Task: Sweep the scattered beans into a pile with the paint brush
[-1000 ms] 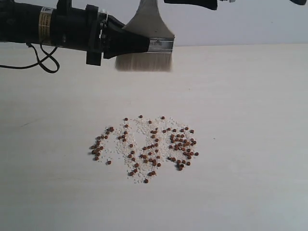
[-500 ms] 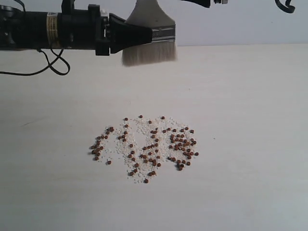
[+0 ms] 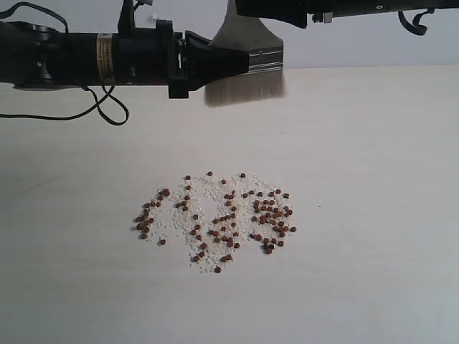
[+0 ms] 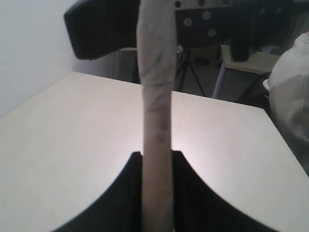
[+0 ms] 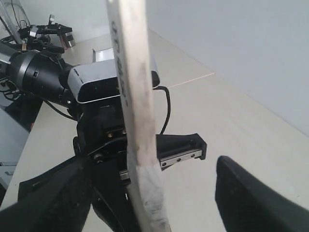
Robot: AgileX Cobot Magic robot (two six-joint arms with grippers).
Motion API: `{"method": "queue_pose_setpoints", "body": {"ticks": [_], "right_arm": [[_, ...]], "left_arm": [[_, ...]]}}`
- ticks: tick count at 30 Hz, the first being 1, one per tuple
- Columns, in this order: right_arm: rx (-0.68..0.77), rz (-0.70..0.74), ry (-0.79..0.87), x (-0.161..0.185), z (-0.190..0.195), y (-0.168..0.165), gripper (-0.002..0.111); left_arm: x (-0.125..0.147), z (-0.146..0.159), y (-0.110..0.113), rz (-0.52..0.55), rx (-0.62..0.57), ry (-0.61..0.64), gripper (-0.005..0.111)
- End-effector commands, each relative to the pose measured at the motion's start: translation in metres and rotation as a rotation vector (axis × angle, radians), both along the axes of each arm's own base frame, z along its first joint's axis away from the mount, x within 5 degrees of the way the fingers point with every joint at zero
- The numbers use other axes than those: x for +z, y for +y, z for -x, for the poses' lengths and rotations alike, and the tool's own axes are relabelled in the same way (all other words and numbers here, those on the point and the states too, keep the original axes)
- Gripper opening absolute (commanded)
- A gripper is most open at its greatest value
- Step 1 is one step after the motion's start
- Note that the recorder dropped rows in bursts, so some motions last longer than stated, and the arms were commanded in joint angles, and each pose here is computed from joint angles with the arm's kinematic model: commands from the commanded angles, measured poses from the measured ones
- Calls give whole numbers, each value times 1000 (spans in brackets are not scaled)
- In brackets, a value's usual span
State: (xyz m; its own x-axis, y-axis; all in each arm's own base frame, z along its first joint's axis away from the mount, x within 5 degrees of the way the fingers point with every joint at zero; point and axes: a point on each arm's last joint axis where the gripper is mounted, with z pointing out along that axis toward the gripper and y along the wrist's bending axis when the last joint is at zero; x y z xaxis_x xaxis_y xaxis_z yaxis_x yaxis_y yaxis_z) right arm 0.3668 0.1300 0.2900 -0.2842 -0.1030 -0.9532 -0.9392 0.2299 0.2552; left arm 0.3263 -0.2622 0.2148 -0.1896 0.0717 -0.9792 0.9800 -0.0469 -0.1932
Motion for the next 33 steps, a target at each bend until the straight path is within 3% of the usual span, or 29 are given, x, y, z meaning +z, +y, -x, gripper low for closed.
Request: {"method": "queue_pose_setpoints", "body": {"ticks": [1,9,33], "right_arm": [[-5,-17,-13,2,0,-1,64],[-9,-25,-9,2,-1,-1,62],[-26,-65,-12,7,-1,-1,56]], "left_arm": [[7,1,-4,52,11,-2,0],[7,10,-15,54,-23,-3,0],[2,14,-14,-2,-65,25,0]]}}
